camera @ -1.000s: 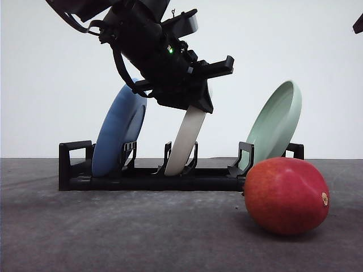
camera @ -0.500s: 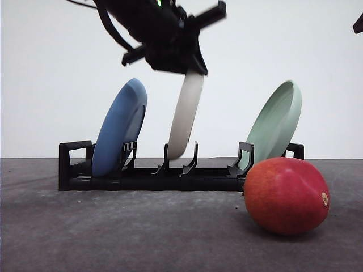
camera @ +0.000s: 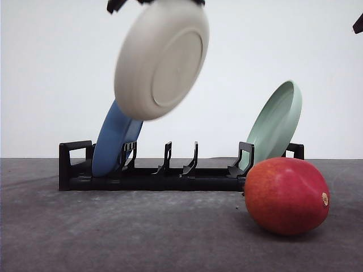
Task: Place pomegranate in white plate
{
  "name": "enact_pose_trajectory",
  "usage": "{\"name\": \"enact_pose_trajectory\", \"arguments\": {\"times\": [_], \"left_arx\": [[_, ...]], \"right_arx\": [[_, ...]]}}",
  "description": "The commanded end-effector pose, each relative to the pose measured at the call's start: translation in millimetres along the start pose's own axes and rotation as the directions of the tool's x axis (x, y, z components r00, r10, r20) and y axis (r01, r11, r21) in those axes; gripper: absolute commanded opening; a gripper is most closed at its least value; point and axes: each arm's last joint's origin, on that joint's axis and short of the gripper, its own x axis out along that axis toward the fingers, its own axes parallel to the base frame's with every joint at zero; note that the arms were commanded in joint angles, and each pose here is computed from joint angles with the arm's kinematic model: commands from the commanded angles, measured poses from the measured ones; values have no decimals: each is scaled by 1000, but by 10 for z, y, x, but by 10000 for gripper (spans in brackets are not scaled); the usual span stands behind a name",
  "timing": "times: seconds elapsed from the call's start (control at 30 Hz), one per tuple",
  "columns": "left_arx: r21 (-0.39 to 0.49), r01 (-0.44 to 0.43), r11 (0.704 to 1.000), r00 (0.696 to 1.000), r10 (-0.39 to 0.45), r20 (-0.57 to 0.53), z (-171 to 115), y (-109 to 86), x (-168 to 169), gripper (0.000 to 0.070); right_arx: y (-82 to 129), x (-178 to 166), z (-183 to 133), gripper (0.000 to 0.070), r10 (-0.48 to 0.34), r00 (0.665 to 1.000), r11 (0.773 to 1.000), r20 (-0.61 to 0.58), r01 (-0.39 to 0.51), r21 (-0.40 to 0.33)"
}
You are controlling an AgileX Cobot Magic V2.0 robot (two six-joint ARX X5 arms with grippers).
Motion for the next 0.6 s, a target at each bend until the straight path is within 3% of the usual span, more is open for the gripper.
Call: {"name": "enact_pose_trajectory", "arguments": {"times": [0.0, 0.17, 0.33, 0.57], "left_arx": [[0, 49, 999, 999, -49, 1, 57, -86, -57, 10], [10, 123, 992, 992, -122, -9, -9, -189, -218, 10], [30, 165, 986, 984, -167, 57, -179, -192, -332, 10], [52, 178, 983, 979, -183, 90, -451, -152, -470, 10]], "right_arx": [[18, -21, 59, 361, 7, 1000, 1000, 26, -7, -16], [18, -21, 59, 361, 7, 1000, 1000, 26, -6, -16], [18, -21, 58, 361, 7, 1000, 1000, 26, -6, -16], [18, -21, 58, 361, 7, 1000, 1000, 25, -6, -16]]}}
